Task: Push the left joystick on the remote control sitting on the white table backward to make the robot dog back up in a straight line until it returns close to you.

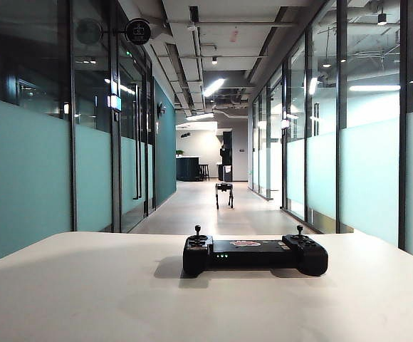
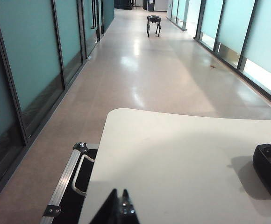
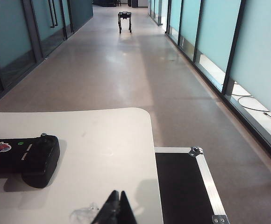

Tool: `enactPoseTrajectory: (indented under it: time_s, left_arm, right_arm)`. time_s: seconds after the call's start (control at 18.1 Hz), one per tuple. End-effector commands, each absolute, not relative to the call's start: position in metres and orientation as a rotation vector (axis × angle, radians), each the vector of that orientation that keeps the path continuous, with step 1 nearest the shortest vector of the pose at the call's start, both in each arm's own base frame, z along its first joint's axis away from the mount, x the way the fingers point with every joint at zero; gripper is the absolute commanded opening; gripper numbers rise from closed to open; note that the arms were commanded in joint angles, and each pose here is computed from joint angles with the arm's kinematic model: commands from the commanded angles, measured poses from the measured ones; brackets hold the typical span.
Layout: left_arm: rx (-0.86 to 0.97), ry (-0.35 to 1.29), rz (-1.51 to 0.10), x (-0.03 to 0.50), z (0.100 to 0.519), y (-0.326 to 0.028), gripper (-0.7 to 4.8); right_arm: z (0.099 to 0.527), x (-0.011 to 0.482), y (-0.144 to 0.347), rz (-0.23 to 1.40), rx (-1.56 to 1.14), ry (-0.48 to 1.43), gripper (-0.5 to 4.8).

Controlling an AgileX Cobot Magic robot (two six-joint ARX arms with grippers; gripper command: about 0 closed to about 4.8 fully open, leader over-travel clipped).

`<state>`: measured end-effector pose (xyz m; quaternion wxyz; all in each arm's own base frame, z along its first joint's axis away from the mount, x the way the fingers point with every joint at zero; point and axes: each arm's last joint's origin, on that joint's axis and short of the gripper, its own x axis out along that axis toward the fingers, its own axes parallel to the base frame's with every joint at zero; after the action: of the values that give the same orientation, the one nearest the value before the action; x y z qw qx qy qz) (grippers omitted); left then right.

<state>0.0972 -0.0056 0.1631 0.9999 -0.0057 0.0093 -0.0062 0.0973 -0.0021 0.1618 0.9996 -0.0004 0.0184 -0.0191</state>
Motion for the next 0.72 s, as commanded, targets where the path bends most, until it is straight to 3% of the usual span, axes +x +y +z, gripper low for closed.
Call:
enactPoseTrajectory:
  time_s: [0.06, 0.72]
  left_arm:
    - [-0.012, 0.006, -0.011, 0.097, 0.165, -0.006, -0.05]
    - [-0.048, -0.056, -0.008, 0.096, 0.173, -0.005, -0.05]
  right_arm:
    - [0.161, 0.098, -0.002, -0.037, 0.003, 0.026, -0.06]
    - [0.182, 0.094, -0.002, -0.036, -0.001, -0.039, -0.06]
